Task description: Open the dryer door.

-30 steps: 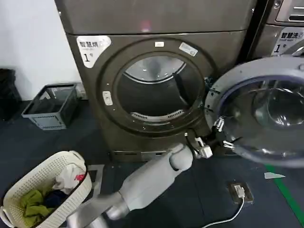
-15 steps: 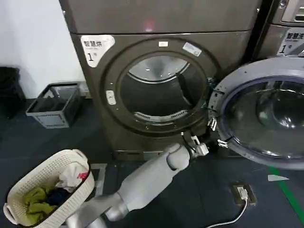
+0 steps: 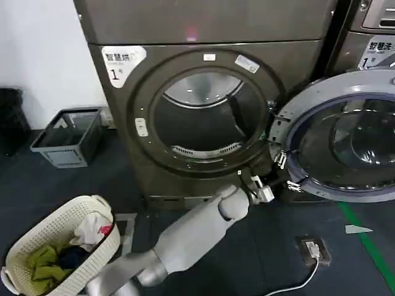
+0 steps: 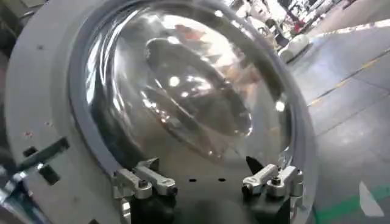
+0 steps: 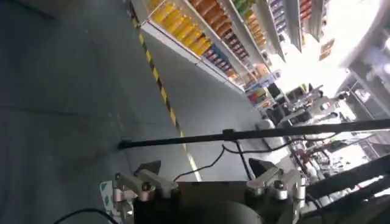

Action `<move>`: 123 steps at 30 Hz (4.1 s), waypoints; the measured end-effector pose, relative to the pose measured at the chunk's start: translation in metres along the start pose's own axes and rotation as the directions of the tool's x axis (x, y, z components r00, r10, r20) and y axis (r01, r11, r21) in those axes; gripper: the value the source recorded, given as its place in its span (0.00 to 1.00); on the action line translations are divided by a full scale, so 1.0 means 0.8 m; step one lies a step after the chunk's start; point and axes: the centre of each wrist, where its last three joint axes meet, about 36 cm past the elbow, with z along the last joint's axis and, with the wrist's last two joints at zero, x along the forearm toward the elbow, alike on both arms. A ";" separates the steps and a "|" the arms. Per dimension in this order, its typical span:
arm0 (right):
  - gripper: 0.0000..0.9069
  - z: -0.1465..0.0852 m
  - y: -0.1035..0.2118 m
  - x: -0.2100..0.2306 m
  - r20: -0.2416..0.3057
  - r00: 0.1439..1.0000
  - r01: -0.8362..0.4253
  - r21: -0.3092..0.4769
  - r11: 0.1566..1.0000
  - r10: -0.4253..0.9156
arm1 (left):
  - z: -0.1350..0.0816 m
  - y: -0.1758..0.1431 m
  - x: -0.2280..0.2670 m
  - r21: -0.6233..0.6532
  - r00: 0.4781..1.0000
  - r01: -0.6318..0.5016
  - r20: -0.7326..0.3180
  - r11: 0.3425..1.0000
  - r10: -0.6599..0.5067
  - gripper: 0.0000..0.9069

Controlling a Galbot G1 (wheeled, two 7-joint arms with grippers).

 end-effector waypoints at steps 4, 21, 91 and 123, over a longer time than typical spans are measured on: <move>1.00 -0.003 0.000 -0.003 0.004 1.000 0.005 0.000 1.000 -0.005 | -0.021 -0.008 -0.002 0.031 1.000 -0.017 0.024 0.999 0.017 1.00; 1.00 -0.019 0.011 -0.015 -0.023 1.000 0.007 -0.035 0.999 -0.008 | -0.112 -0.017 0.105 0.133 0.984 -0.053 0.177 0.990 0.029 1.00; 1.00 -0.033 0.064 -0.020 0.065 0.996 0.058 -0.074 0.996 -0.053 | -0.056 0.154 0.746 0.171 0.154 0.981 -0.975 0.094 0.161 1.00; 1.00 -0.008 0.057 0.002 -0.066 0.998 -0.011 -0.007 1.000 0.010 | -0.047 0.144 0.749 0.157 0.141 0.986 -0.968 0.062 0.208 1.00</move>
